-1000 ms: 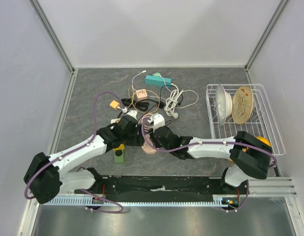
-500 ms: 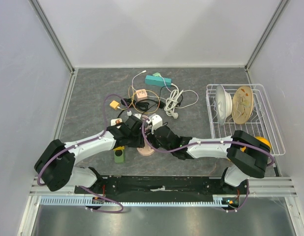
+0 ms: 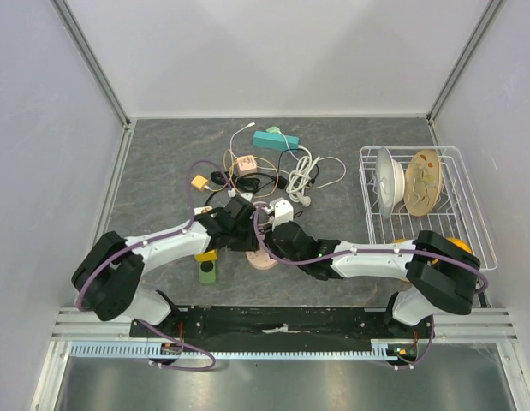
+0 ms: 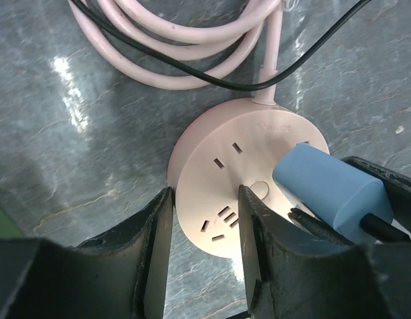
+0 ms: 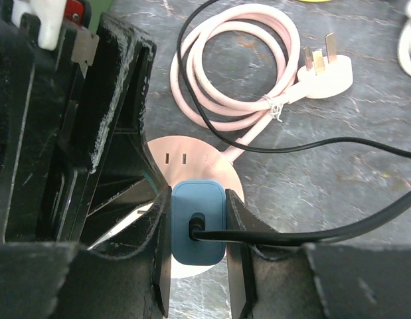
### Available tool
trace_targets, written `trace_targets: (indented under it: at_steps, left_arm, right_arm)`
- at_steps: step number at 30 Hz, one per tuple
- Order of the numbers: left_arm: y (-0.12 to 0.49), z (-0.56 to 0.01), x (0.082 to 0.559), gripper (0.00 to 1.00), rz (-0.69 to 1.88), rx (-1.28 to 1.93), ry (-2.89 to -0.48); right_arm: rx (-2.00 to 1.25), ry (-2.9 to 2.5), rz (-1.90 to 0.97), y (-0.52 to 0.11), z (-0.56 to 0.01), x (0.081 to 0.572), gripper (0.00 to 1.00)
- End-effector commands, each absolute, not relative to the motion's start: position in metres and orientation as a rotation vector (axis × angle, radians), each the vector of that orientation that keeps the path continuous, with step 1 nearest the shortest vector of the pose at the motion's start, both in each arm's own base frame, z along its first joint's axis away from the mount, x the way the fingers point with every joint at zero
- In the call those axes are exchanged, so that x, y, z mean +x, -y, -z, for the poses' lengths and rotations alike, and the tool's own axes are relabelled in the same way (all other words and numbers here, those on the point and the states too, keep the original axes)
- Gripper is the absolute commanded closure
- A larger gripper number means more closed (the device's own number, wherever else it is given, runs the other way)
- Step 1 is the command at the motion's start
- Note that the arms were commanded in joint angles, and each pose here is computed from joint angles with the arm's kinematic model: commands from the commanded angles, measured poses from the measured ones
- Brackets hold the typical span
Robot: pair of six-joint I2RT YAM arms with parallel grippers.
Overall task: Insert the plug
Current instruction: Insert the plug into the socket.
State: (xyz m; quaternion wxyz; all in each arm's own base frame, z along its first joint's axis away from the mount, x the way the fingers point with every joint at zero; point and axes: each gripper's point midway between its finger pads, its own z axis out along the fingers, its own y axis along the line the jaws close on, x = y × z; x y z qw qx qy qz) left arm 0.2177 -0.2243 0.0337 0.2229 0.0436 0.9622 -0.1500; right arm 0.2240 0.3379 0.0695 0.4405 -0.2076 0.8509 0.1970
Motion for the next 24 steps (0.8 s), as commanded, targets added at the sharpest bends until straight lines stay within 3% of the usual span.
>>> trace_targets:
  at_steps: [1,24]
  left_arm:
    - [0.244,-0.021,0.233,0.55,0.466,0.159,-2.615]
    - [0.215,0.004,0.204,0.57,0.462,-0.087,-2.663]
  right_arm:
    - [-0.762,-2.535,-0.078,-0.242,0.035,0.148,1.00]
    - [-0.820,-2.615,-0.010,-0.239,0.082,0.124,1.00]
